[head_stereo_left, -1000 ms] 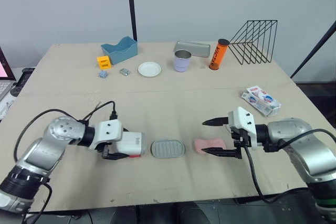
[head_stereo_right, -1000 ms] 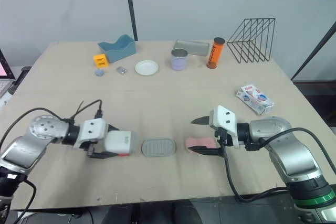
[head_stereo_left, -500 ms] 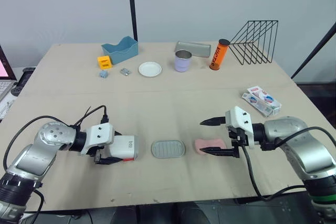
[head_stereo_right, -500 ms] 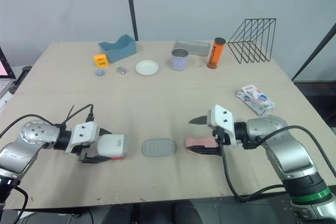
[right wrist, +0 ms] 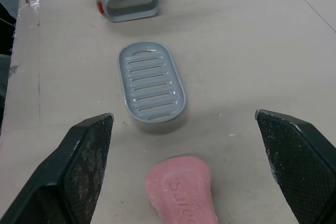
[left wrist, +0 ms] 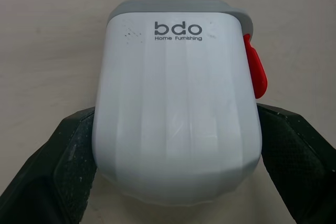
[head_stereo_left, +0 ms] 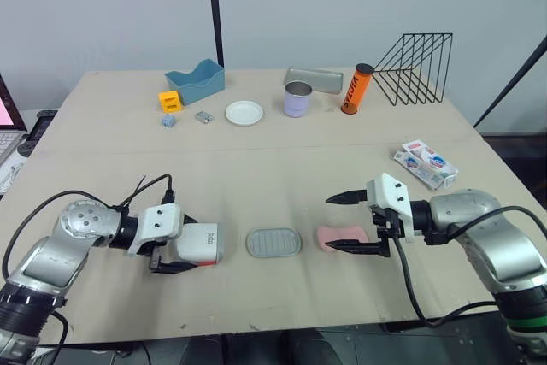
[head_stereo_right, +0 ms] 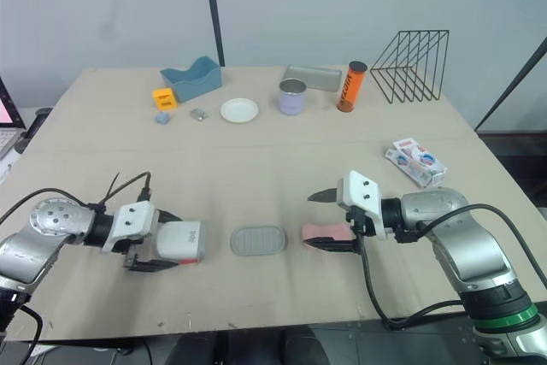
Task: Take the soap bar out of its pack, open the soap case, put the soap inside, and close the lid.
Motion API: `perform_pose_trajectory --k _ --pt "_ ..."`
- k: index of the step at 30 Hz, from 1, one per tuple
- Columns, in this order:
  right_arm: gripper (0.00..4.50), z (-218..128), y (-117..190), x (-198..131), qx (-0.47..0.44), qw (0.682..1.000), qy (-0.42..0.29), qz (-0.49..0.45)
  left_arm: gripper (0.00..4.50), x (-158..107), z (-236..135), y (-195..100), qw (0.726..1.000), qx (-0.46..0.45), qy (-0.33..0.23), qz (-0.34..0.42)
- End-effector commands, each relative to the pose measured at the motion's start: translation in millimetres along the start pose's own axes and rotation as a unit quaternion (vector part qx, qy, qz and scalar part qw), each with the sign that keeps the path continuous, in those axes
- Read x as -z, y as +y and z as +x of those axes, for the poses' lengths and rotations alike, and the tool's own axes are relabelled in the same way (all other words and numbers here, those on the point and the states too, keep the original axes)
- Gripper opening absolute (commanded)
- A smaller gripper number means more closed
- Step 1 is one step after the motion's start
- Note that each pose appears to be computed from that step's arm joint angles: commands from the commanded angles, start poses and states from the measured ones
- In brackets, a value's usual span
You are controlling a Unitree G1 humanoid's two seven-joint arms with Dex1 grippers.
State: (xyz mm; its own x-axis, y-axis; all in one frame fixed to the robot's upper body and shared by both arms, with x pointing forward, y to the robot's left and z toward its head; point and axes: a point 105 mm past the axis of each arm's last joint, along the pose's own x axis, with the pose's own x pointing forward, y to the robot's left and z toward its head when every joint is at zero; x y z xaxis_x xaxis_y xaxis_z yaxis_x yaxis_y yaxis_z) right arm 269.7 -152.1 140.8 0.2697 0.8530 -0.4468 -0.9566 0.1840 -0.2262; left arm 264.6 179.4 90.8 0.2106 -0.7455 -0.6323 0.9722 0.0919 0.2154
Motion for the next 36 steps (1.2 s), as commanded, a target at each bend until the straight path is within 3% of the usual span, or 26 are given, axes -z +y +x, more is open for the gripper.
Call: perform_pose_trajectory --k 1,7,14,21,30,36 --pt "4.50 -1.6 -2.0 -7.3 0.001 1.000 -0.006 -0.019 4.50 -7.5 -13.5 7.4 1.000 -0.026 -0.002 0.013" --pt "4.50 0.1 -2.3 -7.1 -0.001 1.000 -0.008 -0.019 4.50 -14.3 -24.6 9.4 0.999 -0.042 -0.029 -0.008" --pt "4.50 2.0 -3.1 -7.9 -0.002 1.000 -0.009 -0.021 4.50 -3.1 -18.2 3.8 0.999 -0.031 0.004 0.006" --pt "4.50 2.2 -1.8 -7.1 -0.002 1.000 -0.008 -0.020 4.50 -5.9 -3.9 -4.2 1.000 -0.003 -0.016 0.000" --pt "4.50 1.5 -0.5 -5.9 -0.002 1.000 -0.006 -0.018 4.50 -19.8 -23.8 12.9 0.998 -0.051 -0.032 0.012" --pt "4.50 0.6 -1.1 -8.7 -0.006 1.000 -0.013 -0.017 4.50 -26.0 -34.5 -0.4 0.999 -0.026 -0.027 0.006"
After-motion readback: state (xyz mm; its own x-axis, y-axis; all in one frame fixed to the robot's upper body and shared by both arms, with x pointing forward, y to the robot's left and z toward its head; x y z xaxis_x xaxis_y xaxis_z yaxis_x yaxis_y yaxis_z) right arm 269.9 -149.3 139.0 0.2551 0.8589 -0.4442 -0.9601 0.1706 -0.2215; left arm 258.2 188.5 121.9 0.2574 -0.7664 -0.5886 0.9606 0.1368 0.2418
